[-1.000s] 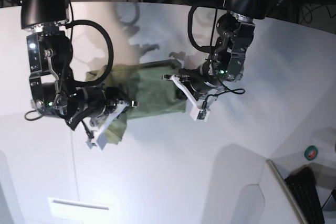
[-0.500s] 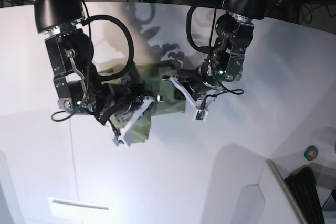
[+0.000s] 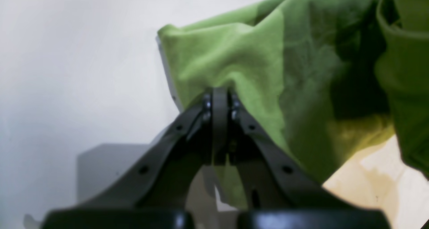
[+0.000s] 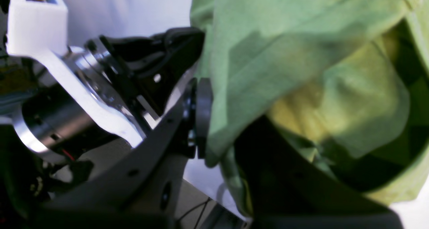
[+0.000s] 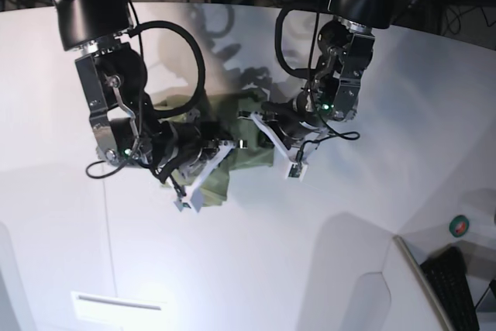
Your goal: Layout the t-shirt on the table in an organized manner, then fold the t-shirt properly
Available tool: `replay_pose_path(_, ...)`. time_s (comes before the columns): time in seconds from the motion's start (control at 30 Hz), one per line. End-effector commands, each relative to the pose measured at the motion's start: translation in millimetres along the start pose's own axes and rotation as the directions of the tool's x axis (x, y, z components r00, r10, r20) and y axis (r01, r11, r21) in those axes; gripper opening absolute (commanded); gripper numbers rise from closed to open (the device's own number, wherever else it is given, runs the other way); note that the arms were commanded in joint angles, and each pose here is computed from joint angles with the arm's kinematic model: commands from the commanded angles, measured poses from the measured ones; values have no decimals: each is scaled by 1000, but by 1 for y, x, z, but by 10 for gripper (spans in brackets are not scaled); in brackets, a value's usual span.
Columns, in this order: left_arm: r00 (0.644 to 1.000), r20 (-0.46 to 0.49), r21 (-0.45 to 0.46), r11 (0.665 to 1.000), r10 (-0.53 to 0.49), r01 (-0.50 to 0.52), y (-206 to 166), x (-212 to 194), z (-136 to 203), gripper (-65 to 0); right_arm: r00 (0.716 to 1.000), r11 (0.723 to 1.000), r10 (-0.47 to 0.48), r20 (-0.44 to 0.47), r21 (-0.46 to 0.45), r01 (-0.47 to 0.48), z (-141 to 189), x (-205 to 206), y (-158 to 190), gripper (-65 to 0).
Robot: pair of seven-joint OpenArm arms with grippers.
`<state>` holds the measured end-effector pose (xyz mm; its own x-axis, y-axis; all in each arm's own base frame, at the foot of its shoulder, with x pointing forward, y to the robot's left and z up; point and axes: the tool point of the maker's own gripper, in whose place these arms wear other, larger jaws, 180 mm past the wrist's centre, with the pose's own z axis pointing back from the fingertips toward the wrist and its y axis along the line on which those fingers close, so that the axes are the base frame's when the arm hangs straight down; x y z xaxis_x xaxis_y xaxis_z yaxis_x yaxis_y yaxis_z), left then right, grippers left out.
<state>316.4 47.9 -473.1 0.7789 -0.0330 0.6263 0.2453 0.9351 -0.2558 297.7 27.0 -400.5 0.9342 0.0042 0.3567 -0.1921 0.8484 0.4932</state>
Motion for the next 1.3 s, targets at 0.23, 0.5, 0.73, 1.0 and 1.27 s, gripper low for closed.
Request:
replay_pose_path(0.23, 999, 55, -9, 1000, -3, 4, -3, 20, 2, -650, 999, 1000, 3, 33, 16, -4, -14, 8, 6, -650)
replay_pose_path(0.5, 999, 52, -10, 1000, -1, 2, -3, 18, 2, -650, 1000, 1000, -4, 26, -7, 4, -21, 21, -2, -650)
replay_pose_path(0.73, 998, 57, -8, 1000, 6, -6, 0, 21, 3, -650, 1000, 1000, -7, 19, -7, 7, -22, 17, -3, -650)
replay_pose_path(1.0, 990, 122, 53, 996, 66, -73, 29, 34, 22, -650, 1000, 1000, -22, 12, -19, 22, -27, 14, -9, -650)
replay_pose_path(1.27, 998, 28, 102, 993, 51, -54, 54, 19, 30, -650, 1000, 1000, -21, 14, 5, 21, -30, 15, 3, -650)
